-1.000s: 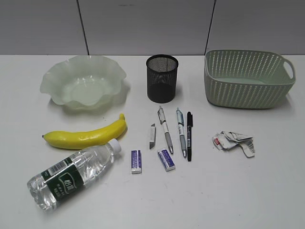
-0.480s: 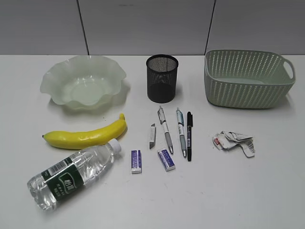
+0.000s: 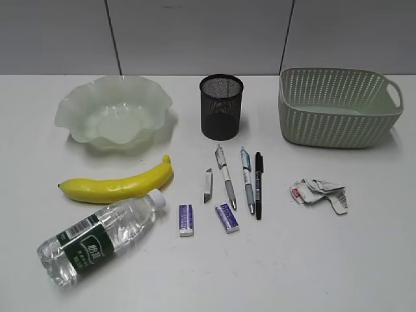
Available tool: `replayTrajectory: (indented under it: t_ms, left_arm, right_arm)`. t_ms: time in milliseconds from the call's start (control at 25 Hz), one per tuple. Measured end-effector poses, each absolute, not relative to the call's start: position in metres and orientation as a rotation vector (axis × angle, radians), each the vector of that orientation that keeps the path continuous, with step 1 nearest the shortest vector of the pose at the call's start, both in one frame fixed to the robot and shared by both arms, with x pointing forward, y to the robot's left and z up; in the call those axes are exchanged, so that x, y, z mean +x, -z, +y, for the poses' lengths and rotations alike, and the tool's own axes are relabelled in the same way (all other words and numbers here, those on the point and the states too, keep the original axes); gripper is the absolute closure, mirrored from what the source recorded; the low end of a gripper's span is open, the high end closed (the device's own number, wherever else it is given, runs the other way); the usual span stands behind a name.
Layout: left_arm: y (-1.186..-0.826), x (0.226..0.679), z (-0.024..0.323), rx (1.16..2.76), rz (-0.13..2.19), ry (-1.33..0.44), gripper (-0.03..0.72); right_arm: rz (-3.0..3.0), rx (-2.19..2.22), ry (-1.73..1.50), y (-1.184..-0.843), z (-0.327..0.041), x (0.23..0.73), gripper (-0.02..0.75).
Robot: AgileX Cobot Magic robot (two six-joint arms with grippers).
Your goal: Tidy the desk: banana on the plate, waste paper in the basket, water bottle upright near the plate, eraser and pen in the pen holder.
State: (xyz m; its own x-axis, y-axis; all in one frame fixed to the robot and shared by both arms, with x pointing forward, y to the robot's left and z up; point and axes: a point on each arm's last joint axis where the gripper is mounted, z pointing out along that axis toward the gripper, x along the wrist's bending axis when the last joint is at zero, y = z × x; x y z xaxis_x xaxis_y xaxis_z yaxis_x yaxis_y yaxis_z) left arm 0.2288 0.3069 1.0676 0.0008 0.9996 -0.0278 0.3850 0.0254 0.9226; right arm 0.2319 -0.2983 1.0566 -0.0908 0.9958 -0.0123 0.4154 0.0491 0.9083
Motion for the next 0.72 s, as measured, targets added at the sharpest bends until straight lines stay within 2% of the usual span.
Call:
replayTrajectory:
  t_ms: [240, 440, 520, 720]
  left_arm:
    - [-1.094, 0.262, 0.303, 1.378, 1.383, -1.040, 0.448]
    - [-1.100, 0.328, 0.294, 1.390, 1.426, -0.922, 0.448]
    - [-1.095, 0.358, 0.289, 1.459, 1.470, -0.855, 0.446]
    - [-1.059, 0.437, 0.271, 1.852, 1.523, -0.588, 0.421]
  right_arm:
    - [1.603, 1.452, -1.014, -1.057, -0.298, 0.232, 0.262]
    - [1.603, 1.452, -1.014, -1.057, -0.298, 0.232, 0.262]
    - [1.603, 1.452, -1.014, -1.057, -0.298, 0.232, 0.262]
    - [1.603, 1.452, -1.014, -1.057, -0.298, 0.232, 0.262]
